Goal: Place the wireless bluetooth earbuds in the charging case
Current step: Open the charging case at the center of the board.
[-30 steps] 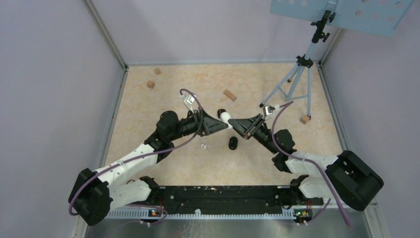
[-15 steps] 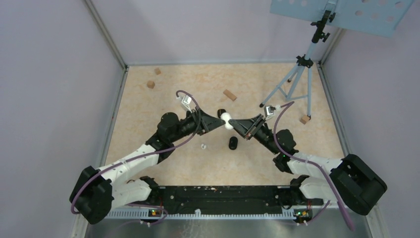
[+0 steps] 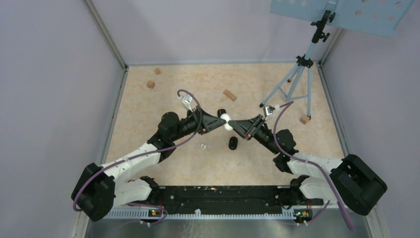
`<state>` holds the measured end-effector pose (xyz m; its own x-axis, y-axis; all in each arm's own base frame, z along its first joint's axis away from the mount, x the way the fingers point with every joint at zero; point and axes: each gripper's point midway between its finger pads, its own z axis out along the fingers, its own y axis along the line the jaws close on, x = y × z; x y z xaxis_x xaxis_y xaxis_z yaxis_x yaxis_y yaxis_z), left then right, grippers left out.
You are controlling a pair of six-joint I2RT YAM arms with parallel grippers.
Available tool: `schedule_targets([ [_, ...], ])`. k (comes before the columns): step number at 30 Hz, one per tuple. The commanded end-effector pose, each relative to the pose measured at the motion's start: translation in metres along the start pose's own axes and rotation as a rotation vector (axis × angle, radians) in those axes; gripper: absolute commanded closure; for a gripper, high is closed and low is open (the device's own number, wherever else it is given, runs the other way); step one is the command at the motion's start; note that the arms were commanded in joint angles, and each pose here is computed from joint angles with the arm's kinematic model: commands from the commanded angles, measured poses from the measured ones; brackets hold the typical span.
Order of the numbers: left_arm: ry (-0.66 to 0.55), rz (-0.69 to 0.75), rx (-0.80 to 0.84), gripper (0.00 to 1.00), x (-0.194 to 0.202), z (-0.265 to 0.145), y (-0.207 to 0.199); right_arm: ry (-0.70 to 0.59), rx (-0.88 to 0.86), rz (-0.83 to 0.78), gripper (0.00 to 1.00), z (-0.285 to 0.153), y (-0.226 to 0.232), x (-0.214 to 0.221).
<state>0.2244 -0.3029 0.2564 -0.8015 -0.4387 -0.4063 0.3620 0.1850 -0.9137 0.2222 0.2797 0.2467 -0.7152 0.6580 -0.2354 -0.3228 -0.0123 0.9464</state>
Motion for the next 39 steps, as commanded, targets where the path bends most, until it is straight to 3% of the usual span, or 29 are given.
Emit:
schedule_targets([
  [1,-0.007,0.035,0.077,0.45,-0.01,0.004,-0.025,-0.001,-0.098,-0.039,1.0,0.008,0.031,-0.005],
  [9,-0.005,0.021,0.081,0.55,-0.01,0.006,-0.026,0.022,-0.116,-0.027,1.0,0.009,0.032,0.0],
  [16,-0.016,0.012,0.089,0.82,-0.012,0.005,-0.029,0.027,-0.114,-0.016,1.0,0.009,0.031,0.001],
  [22,-0.032,0.005,0.111,0.99,-0.013,-0.003,-0.03,0.024,-0.124,0.039,1.0,0.006,0.028,0.002],
  [35,-0.002,0.057,0.179,1.0,-0.011,-0.025,-0.041,0.017,-0.247,0.261,1.0,-0.001,0.032,-0.003],
  [39,-0.001,0.071,0.186,1.0,-0.014,-0.028,-0.044,0.028,-0.249,0.258,0.97,0.001,0.032,-0.002],
])
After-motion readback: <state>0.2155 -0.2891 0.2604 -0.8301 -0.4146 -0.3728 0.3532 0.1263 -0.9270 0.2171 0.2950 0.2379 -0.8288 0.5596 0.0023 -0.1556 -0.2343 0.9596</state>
